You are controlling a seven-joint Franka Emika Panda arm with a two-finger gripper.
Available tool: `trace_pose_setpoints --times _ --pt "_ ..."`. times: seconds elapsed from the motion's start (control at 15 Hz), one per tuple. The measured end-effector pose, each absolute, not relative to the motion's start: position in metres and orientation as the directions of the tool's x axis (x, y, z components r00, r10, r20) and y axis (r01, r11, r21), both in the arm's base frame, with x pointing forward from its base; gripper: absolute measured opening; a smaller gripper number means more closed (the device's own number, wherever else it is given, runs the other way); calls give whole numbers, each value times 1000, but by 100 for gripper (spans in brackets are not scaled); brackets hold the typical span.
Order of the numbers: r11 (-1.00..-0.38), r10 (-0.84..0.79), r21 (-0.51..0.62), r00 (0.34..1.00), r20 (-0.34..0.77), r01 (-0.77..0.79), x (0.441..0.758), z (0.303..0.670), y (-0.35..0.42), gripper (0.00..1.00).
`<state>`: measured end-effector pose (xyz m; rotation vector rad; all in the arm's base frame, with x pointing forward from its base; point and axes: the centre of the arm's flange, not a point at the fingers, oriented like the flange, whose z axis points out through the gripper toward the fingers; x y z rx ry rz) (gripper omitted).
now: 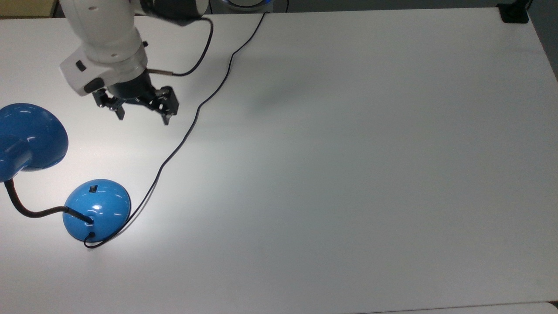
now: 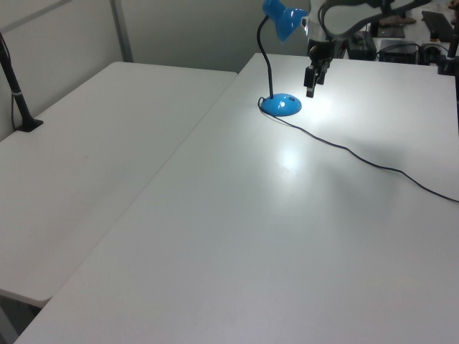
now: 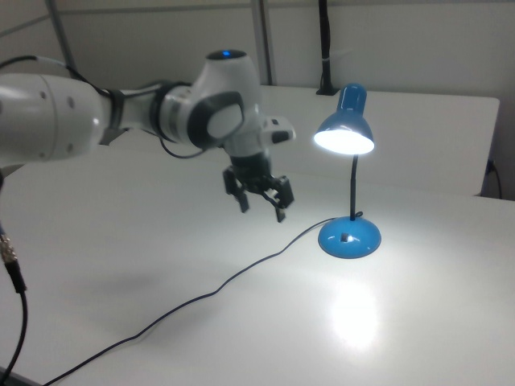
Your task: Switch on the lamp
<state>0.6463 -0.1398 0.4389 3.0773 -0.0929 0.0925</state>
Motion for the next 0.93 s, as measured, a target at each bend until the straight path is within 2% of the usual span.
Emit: trace_pose_setpoints --times 0.2,0.47,0.66,0.93 --pt "-999 -5 32 1000 -12 -5 612 511 -88 100" --pt "-999 47 -25 999 28 47 557 606 -44 100" --pt "-997 65 -33 995 71 67 541 625 -32 100" --pt "-996 78 -32 994 83 81 544 619 -24 100"
